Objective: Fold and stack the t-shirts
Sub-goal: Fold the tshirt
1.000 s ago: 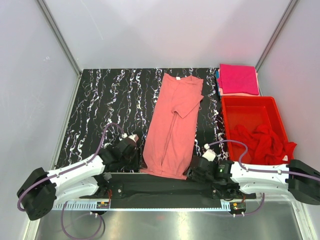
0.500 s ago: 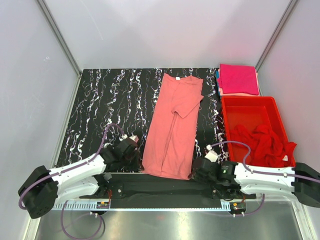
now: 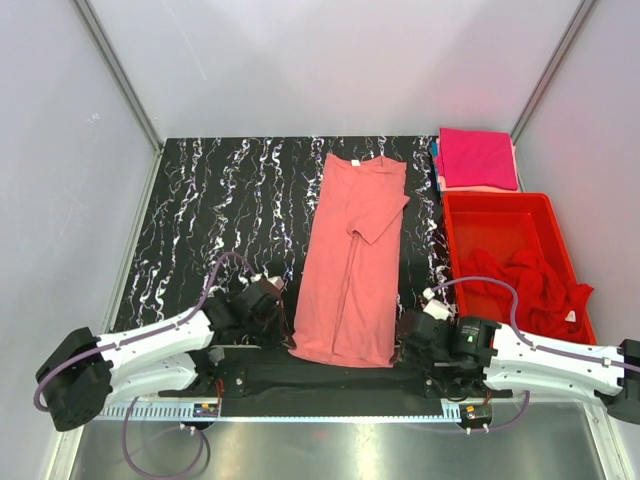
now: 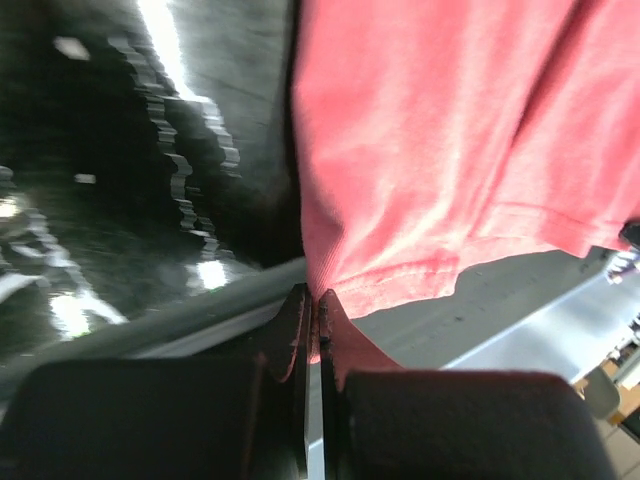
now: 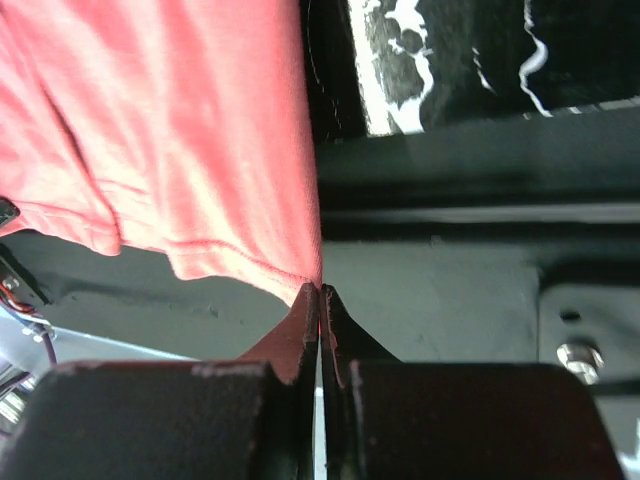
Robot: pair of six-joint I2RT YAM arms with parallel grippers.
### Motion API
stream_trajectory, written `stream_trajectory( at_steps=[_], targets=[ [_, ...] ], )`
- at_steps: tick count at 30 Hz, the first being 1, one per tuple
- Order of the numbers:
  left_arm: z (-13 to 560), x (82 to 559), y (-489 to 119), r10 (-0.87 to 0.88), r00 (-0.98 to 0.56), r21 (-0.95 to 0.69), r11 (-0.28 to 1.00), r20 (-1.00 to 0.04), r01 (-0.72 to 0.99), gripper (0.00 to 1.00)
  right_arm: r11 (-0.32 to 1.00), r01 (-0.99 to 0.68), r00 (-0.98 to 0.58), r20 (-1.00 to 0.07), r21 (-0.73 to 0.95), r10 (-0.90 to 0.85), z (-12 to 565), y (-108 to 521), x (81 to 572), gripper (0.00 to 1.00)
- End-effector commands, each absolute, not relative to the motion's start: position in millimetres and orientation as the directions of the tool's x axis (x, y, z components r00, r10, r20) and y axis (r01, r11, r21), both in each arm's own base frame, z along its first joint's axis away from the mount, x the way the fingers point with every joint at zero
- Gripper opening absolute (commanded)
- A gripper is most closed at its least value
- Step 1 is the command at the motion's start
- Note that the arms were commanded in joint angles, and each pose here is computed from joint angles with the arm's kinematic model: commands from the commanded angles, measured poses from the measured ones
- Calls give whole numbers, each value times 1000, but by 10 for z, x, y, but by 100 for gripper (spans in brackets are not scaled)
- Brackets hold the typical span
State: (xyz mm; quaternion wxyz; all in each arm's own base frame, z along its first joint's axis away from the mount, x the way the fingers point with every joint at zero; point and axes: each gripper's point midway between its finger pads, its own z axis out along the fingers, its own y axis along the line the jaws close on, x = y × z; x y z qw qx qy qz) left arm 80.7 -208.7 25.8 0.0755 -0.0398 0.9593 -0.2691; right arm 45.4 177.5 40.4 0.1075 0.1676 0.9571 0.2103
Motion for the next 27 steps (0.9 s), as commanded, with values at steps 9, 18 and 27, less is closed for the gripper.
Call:
stream_trajectory(
  at_steps=[9,18,27],
  targets=[
    [683,1039,-2513,-51,-983,-572,818,-175,59,0,886,309,-902,-189,344,388,676,1543,488,0],
    [813,1415,-2692,-39,-978,-550,831,-204,81,0,910,268,-891,-277,318,359,705,1601,670,0],
    [936,1911,-2603,-81,-964,-530,845,-253,69,0,933,241,-888,-326,268,323,909,1638,1270,0]
  ],
)
